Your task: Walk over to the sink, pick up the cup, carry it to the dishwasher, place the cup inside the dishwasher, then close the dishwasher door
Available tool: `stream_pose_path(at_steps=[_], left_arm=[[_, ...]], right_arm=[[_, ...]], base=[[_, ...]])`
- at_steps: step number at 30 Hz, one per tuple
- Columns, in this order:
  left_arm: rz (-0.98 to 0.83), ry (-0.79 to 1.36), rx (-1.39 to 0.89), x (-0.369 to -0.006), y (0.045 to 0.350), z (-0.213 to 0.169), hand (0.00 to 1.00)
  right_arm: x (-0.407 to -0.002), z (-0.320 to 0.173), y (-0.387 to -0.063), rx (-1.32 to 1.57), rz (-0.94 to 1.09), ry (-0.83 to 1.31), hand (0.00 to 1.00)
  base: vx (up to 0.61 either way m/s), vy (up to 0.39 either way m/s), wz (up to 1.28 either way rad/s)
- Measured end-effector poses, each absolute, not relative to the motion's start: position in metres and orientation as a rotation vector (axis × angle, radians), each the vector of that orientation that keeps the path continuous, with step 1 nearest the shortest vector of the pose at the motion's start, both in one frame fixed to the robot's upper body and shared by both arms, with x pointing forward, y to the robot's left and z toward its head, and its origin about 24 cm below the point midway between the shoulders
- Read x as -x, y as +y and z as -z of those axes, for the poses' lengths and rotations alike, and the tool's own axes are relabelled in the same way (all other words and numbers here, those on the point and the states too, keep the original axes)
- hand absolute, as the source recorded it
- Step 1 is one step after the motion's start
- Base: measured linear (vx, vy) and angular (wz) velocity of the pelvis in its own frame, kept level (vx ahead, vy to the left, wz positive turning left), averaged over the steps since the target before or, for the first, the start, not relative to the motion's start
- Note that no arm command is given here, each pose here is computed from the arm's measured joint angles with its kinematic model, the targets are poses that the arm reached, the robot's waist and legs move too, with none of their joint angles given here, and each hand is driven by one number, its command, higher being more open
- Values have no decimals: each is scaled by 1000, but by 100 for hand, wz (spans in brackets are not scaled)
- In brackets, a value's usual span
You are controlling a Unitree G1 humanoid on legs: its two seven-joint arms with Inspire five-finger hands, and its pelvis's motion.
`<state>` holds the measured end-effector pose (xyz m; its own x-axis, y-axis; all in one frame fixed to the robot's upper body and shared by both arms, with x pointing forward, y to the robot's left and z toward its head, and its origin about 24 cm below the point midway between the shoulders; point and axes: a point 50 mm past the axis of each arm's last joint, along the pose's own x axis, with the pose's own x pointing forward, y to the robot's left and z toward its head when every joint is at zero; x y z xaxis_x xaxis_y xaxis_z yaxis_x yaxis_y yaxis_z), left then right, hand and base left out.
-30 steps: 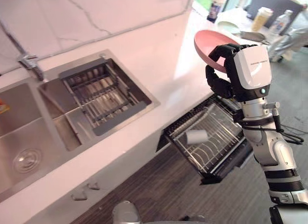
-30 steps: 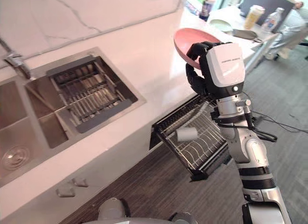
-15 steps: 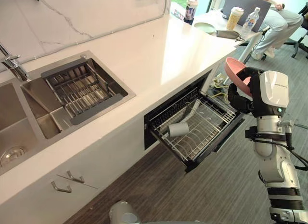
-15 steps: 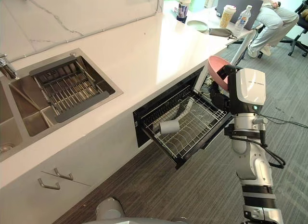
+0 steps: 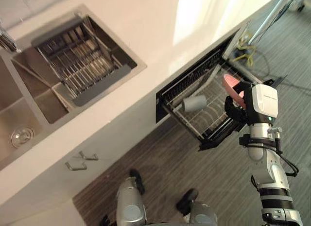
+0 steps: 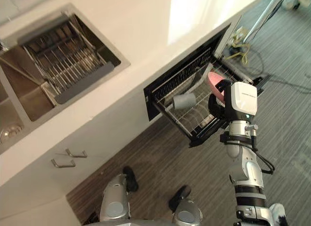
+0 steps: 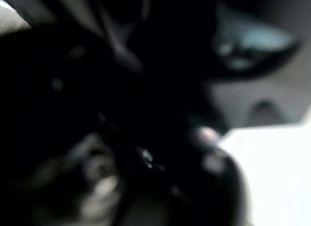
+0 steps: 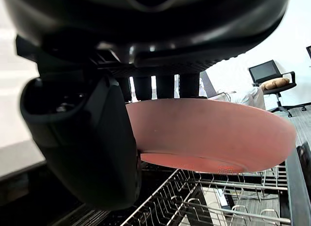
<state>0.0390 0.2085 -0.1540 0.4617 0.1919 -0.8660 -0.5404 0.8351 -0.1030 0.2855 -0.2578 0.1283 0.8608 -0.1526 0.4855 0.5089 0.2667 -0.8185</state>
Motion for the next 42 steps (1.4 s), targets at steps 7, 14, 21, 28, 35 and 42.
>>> stream_pose_path(at_steps=[7,14,21,28,35,42], left_arm=[[-409,959,430,-59,197,152,100],[-372,949,454,-69,190,150,100],[-376,950,471,-71,187,149,100],[-382,961,474,-65,186,149,100],[-441,973,495,-50,188,151,100],[-489,994,475,-33,193,155,100]], right_arm=[[-312,-141,-267,1283,481,-316,0],[-317,-132,-284,1183,555,-182,0],[-318,-134,-290,1108,615,-149,100],[-305,-142,-288,949,674,-218,100],[-282,-163,-275,882,653,-392,100],[-243,-122,-332,572,913,-174,100]], base=[[-23,59,8],[-31,33,9],[-9,8,1],[-5,2,0],[-34,7,-2],[5,-2,2]])
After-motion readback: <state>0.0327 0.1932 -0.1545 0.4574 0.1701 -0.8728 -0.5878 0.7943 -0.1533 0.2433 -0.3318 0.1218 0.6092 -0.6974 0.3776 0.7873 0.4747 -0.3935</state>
